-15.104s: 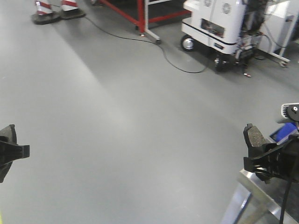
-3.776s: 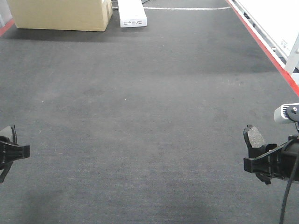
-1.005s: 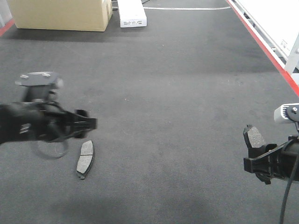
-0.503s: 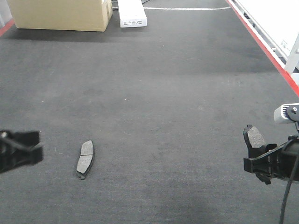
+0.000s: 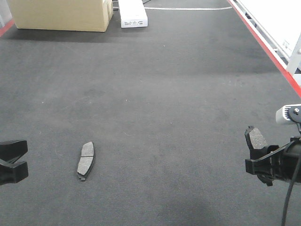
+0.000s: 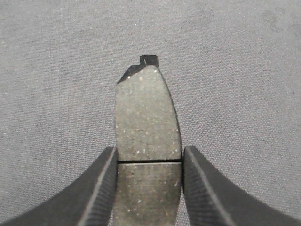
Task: Move and align brake pads A on conveyor
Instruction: 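Lower the right gripper and release its brake pad onto the belt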
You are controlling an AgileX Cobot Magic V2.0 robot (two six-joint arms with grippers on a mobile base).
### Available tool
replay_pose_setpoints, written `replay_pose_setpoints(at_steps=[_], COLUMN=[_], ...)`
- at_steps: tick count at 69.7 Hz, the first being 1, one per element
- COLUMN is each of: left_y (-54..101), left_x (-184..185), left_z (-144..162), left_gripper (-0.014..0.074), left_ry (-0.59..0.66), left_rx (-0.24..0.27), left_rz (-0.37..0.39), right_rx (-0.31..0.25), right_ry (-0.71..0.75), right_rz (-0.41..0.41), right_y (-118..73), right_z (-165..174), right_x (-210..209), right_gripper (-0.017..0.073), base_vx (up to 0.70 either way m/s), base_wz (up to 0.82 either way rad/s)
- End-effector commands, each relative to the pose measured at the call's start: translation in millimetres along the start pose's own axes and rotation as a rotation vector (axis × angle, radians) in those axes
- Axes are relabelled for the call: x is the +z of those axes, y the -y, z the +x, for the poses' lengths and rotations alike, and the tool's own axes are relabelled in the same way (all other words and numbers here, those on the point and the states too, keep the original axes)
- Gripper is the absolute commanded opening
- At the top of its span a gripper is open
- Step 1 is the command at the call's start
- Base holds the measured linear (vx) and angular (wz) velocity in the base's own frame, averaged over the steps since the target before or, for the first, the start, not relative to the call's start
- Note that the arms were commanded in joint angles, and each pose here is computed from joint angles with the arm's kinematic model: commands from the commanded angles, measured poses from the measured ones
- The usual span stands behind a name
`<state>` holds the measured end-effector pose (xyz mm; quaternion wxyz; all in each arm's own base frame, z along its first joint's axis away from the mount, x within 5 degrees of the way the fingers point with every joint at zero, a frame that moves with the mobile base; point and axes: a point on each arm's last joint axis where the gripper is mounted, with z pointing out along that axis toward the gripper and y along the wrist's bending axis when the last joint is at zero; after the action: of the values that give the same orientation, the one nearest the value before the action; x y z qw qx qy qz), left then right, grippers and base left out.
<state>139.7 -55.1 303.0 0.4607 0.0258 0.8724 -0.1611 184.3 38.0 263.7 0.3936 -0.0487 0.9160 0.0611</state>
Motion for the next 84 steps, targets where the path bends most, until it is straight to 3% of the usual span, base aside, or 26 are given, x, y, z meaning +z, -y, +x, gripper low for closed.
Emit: replay_pose_setpoints(at_steps=[1, 28, 41, 50, 57, 61, 72, 79, 84], left_y=[4.9, 4.9, 4.9, 4.9, 4.9, 4.9, 4.9, 4.9, 4.9], left_x=[-5, -5, -5, -5, -5, -5, -5, -5, -5], left_z=[-12, -12, -12, -12, -12, -12, -12, -12, -12], left_gripper=[-0.0008, -0.0008, -0.0008, -0.0008, -0.0008, -0.0008, -0.0008, -0.0008, -0.0008], left_ry=[0.082, 0.082, 0.082, 0.082, 0.082, 0.082, 0.082, 0.082, 0.082], left_rx=[-0.007, -0.007, -0.007, -0.007, -0.007, -0.007, -0.007, -0.007, -0.007], left_rz=[0.034, 0.034, 0.034, 0.034, 0.034, 0.034, 0.034, 0.034, 0.034], right_rx=[-0.006, -0.001, 0.05, 0.054, 0.091, 0.089, -0.004, 0.009, 0.025], right_ry=[0.119, 0.149, 0.13, 0.084, 0.028, -0.012, -0.114, -0.184, -0.23], right_rz=[-0.008, -0.012, -0.033, -0.045, -0.061, -0.083, -0.165, -0.176, -0.157], right_y=[-1.0, -1.4, -3.6, -7.0, -10.4, -17.4, -59.4, -75.6, -76.7], right_z=[-16, -19, -24, -42, -58, -67, -80, -82, -81], right_x=[-8, -9, -3, 12, 32, 44, 85, 113, 128], right_gripper=[0.0013, 0.0013, 0.0015, 0.0019, 0.0022, 0.0024, 0.0025, 0.0025, 0.0025], base_vx=[0.0, 0.0, 0.0, 0.0, 0.0, 0.0, 0.0, 0.0, 0.0], base_wz=[0.0, 0.0, 0.0, 0.0, 0.0, 0.0, 0.0, 0.0, 0.0])
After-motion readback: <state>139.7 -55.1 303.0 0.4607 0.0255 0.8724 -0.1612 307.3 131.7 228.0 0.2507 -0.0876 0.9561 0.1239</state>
